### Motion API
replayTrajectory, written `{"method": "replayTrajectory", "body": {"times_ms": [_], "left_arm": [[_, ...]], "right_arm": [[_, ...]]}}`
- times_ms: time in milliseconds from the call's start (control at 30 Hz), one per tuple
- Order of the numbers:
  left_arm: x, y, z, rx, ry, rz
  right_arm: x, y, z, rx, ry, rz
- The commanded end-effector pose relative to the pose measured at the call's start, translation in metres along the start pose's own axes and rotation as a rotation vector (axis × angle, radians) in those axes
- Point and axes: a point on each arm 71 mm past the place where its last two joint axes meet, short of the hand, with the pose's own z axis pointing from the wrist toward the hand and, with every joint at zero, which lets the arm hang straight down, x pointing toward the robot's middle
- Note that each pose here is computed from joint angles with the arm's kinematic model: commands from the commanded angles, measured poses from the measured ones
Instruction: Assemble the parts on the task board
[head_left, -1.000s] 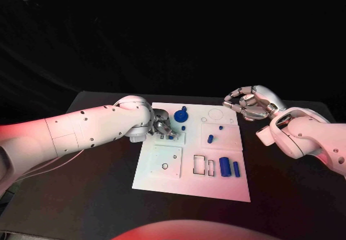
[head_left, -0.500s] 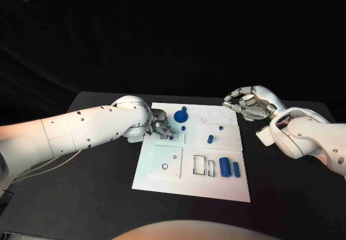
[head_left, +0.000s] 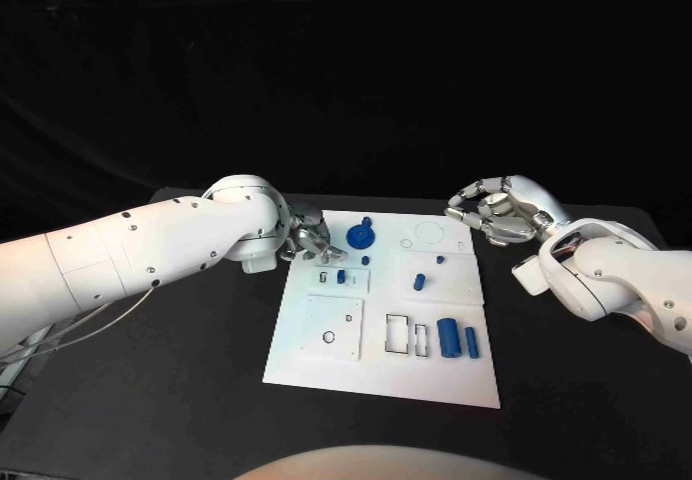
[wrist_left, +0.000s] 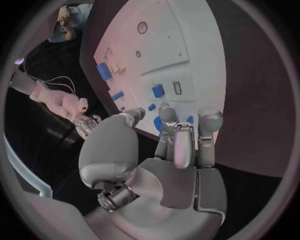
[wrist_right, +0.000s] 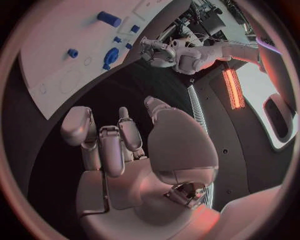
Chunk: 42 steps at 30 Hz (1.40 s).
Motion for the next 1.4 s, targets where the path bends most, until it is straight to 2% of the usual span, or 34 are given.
{"method": "replayTrajectory", "body": {"times_ms": [33, 100, 167, 367, 567, 867, 1067, 1400], "left_arm": [[-0.0087, 0.0029, -0.0009, -0.005, 0.033, -0.017], [-0.0205, 0.0088, 0.0009, -0.027, 0.005, -0.019], [-0.0276, 0.0136, 0.0037, -0.045, -0.013, -0.023], [-0.0395, 0.0245, 0.0166, -0.096, -0.046, -0.037], [-0.0388, 0.0297, 0.0268, -0.131, -0.031, -0.022], [-0.0345, 0.0327, 0.0390, -0.165, -0.010, -0.005], [-0.0329, 0.0315, 0.0433, -0.168, -0.009, -0.013], [-0.0321, 0.0298, 0.0452, -0.166, -0.007, -0.023]], "right_arm": [[0.002, -0.001, 0.000, 0.001, 0.015, 0.002], [0.002, -0.001, 0.000, 0.002, 0.016, 0.002], [0.002, -0.001, 0.000, 0.002, 0.017, 0.003], [0.004, -0.001, 0.000, 0.003, 0.019, 0.004], [0.004, -0.002, 0.000, 0.005, 0.020, 0.004], [0.004, -0.002, 0.000, 0.006, 0.019, 0.004], [0.004, -0.002, 0.000, 0.006, 0.021, 0.004], [0.005, -0.002, 0.001, 0.007, 0.022, 0.005]]}}
